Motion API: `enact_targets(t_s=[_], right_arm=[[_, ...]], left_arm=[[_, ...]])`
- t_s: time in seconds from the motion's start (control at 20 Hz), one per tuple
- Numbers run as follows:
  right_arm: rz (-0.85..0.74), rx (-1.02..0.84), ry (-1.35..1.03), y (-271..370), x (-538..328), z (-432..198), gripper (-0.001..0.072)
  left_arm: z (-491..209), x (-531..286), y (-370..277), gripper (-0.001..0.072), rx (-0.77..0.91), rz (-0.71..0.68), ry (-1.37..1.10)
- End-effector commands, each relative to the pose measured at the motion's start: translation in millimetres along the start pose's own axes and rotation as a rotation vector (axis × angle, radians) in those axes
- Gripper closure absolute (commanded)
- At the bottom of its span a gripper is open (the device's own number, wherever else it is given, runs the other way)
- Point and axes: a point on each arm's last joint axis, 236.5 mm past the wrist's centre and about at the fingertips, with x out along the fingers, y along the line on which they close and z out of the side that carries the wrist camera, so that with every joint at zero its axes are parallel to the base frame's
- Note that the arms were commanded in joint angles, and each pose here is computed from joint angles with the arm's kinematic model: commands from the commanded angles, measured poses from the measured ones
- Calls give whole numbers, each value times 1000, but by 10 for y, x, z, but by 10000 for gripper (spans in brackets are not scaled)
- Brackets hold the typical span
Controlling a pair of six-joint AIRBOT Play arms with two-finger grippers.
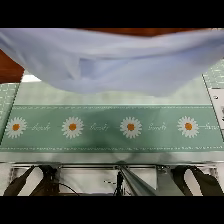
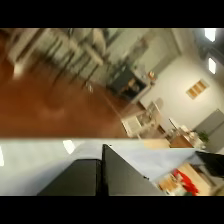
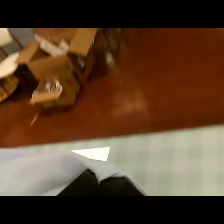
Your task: Fold the shirts.
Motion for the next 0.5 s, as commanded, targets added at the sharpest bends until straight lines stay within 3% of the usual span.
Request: enact_targets(t_s=[0.0,0.2,0.45], right_arm=[[-77,-159,-330,524,-846,988,694],[-202,-203,-400,559,-1282,1188,693],[-263,-171,-169,431,-1268,665,693]], left_arm=[[452,-59,-1183,691,251,-43,-128],[623,-182,-1686,692,522,265,-139],[566,-489,-2034,692,726,581,-146]])
